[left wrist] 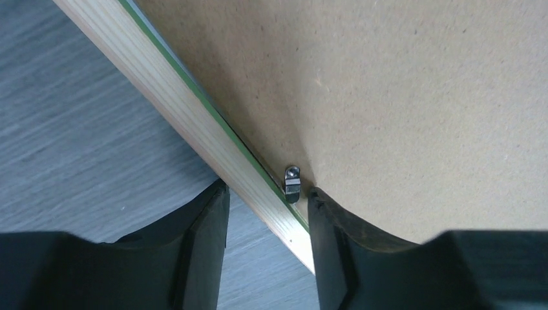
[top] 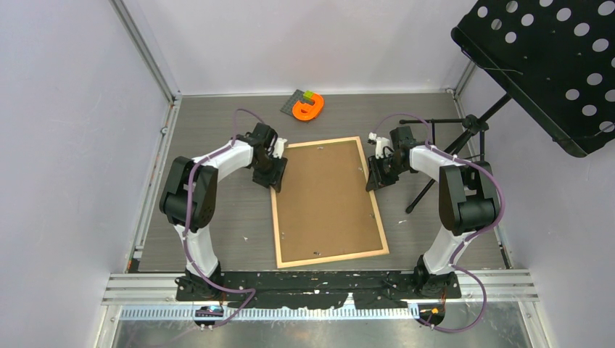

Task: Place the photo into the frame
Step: Install the photo frame at the center of the board.

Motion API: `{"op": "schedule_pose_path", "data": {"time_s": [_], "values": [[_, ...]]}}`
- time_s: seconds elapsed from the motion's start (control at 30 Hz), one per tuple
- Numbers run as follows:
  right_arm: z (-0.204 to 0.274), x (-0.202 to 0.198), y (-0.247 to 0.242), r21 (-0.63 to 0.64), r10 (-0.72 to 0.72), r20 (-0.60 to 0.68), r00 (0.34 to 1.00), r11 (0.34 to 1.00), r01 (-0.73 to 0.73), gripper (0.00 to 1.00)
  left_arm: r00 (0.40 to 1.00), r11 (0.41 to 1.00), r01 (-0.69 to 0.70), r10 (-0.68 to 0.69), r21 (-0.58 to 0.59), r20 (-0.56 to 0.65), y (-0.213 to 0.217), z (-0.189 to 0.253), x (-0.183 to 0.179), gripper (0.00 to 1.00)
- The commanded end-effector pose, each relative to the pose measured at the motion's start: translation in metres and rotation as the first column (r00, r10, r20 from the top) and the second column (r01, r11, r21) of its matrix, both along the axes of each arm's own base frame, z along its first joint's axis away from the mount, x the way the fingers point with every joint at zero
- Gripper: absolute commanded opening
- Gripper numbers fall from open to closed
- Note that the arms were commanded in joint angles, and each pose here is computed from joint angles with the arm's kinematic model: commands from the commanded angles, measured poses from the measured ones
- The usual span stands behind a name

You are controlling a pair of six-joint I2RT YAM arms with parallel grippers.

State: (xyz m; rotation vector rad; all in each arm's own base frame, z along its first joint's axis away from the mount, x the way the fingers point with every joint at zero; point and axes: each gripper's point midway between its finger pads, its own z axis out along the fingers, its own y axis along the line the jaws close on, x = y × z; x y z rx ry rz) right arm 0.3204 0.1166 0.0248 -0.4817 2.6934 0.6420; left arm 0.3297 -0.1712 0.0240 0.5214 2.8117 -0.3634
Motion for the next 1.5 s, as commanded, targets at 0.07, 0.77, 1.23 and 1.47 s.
{"op": "schedule_pose_path", "data": {"time_s": [0.07,0.77,1.23,1.47], "values": [[0.008,0.004,0.004,0.037,0.022,0.025,0.999,0.999,-0.022,0.06,0.996,0.999,0.043,-0.041,0.015,-0.08,0.005,0.002,-0.022,0.51],[0.007,0.004,0.005,0.044,0.024,0.018,1.0,0.999,-0.025,0.06,0.996,0.991,-0.047,0.037,-0.123,-0.078,-0.002,0.019,0.006,0.52],[0.005,0.004,0.004,0.05,0.023,0.011,1.0,0.998,-0.023,0.06,0.995,0.995,-0.076,0.071,-0.07,-0.072,0.007,0.003,0.008,0.45],[0.005,0.003,0.004,0.054,0.021,0.008,1.0,0.998,-0.021,0.06,0.994,0.995,-0.079,0.074,-0.065,-0.075,0.007,-0.001,0.008,0.43]]}}
